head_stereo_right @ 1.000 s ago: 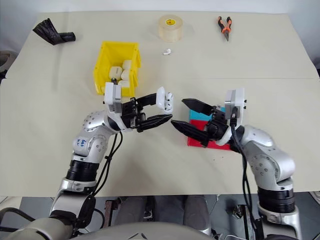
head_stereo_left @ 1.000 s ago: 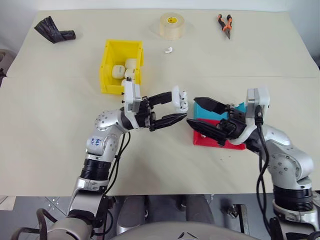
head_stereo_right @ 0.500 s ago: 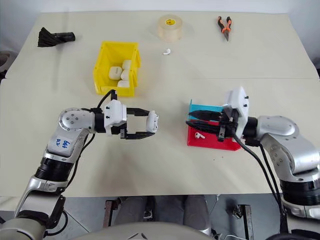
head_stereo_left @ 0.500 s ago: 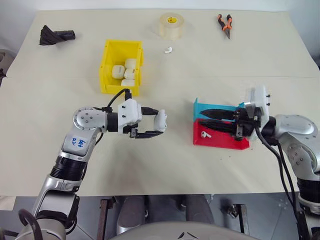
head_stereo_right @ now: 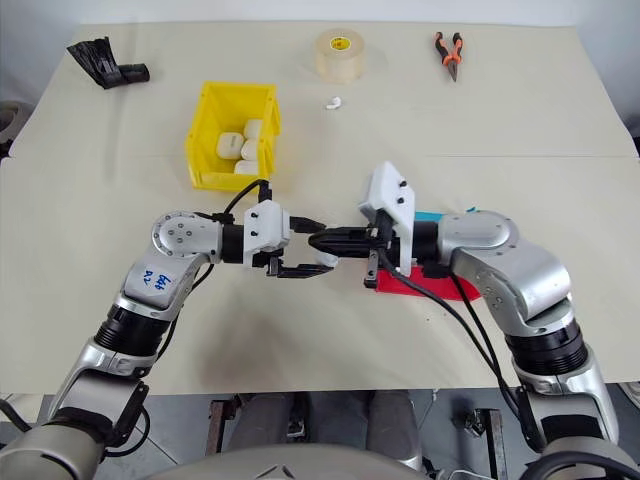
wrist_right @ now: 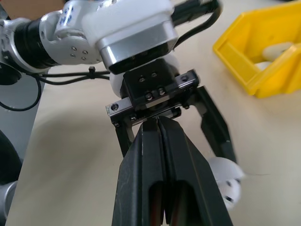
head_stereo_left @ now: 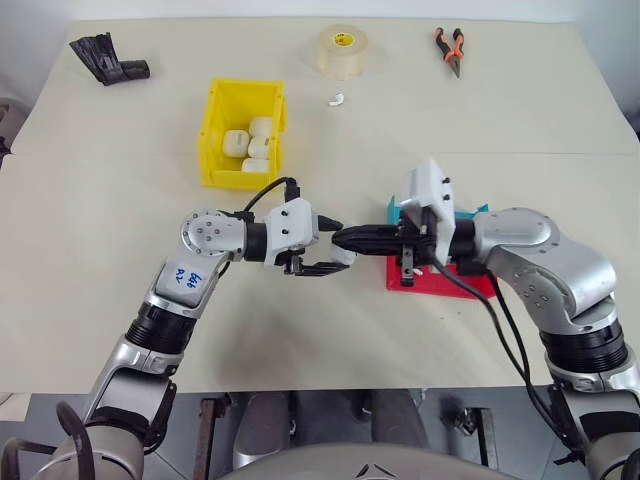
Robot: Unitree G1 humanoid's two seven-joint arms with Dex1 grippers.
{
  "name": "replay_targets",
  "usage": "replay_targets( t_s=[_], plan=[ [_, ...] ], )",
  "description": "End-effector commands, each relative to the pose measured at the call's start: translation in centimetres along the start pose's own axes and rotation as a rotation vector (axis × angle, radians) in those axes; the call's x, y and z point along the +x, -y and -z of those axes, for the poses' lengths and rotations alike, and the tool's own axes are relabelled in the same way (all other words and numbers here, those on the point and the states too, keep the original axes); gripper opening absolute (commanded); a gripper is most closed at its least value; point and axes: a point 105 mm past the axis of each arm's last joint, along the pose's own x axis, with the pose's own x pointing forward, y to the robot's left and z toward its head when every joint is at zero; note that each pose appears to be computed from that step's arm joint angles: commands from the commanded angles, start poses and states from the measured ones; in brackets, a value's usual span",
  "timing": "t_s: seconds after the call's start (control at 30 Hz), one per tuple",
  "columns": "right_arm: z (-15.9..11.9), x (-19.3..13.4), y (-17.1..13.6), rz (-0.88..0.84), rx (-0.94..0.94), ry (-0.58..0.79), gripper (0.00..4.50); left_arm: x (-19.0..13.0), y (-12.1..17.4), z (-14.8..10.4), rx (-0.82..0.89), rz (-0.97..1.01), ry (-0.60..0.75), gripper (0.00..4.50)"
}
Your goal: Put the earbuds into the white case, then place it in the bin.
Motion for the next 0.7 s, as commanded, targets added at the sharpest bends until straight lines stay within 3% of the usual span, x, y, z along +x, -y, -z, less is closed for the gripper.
replay_targets(
  t_s=[0.03,0.23,0.4,0.5,0.7],
  plan=[
    [0.3,-0.5,0.6,0.03,-0.003,-0.011,0.04,-0.1,-0.2,-1.7,0.053,-0.02,0.041,2.78],
    [2.3,-3.4,1.8,0.103,0.019,-0.046,0.04,-1.4,-0.6,-2.2,0.034,-0.068,0.103,2.78],
    [3.0,-5.4,2.2,0.171,0.037,0.039,0.04,-2.4,-0.9,-2.8,-0.03,-0.143,0.195,2.78],
    [2.6,-7.0,2.2,0.236,-0.033,0.14,0.62,-4.1,-1.3,-2.8,-0.091,-0.256,0.243,2.78],
    [1.9,-9.1,2.4,0.355,-0.159,0.251,2.71,-8.1,-2.1,-1.9,-0.215,-0.549,0.295,2.78]
  ],
)
